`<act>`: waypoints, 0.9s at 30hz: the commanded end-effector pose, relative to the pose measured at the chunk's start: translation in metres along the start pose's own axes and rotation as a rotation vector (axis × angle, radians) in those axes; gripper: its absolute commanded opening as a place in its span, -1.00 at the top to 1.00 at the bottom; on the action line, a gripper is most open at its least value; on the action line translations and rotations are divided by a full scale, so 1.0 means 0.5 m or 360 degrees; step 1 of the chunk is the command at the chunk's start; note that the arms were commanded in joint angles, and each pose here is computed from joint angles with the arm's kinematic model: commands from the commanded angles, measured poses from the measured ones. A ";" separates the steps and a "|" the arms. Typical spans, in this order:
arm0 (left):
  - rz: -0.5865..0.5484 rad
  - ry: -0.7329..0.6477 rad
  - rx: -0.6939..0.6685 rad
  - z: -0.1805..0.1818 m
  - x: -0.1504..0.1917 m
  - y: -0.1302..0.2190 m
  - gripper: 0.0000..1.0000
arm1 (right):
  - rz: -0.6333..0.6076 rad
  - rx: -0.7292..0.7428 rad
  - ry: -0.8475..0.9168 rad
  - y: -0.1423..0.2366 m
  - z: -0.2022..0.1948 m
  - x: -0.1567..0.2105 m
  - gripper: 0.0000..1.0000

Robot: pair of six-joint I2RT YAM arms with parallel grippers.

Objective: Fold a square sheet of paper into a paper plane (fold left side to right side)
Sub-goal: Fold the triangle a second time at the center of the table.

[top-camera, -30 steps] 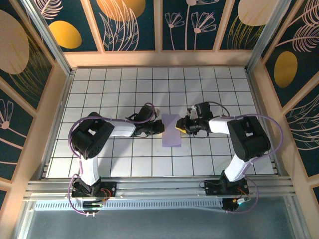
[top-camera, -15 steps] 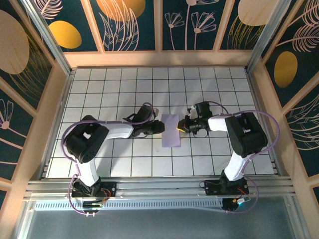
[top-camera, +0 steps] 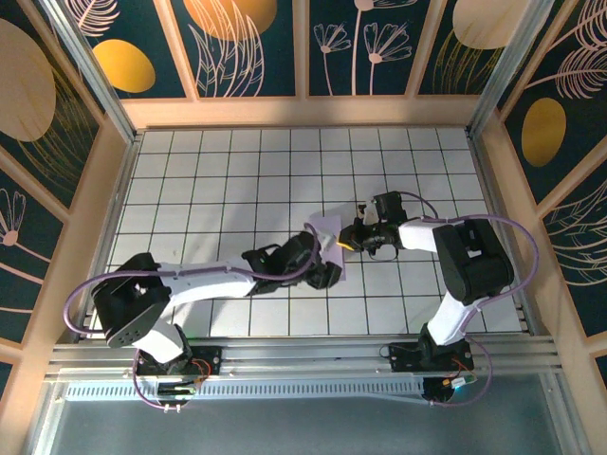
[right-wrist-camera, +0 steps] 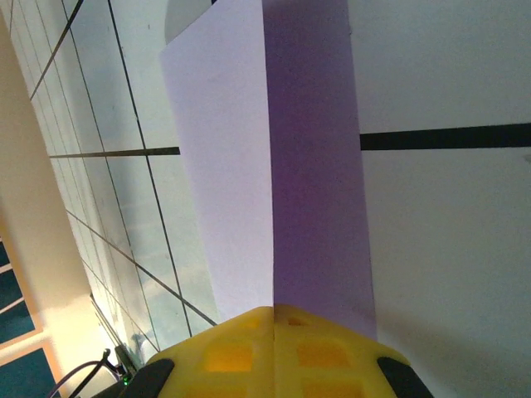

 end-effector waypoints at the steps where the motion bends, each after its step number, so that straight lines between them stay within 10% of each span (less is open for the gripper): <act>1: -0.0007 -0.0230 -0.0227 -0.022 0.011 -0.019 -0.26 | -0.0016 -0.0031 -0.0015 0.014 0.015 -0.009 1.00; 16: 0.0133 -0.0552 -0.0754 -0.052 0.041 -0.148 -0.46 | -0.0013 -0.0030 -0.0013 0.016 0.014 -0.006 1.00; 27: 0.0076 -0.0517 -0.0721 -0.063 0.025 -0.134 0.75 | 0.0000 -0.0014 0.0010 0.014 0.012 -0.012 1.00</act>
Point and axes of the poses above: each hand's point on the last joint's axis, 136 mm out from that joint toward the fingers, its own y axis back along the fingers, its own z axis along the line the jaws close on, x = y × z, the point moved 9 cm from there along y, back along the fingers, and after that the axes turned 9 degrees about y, right-handed, at the moved point
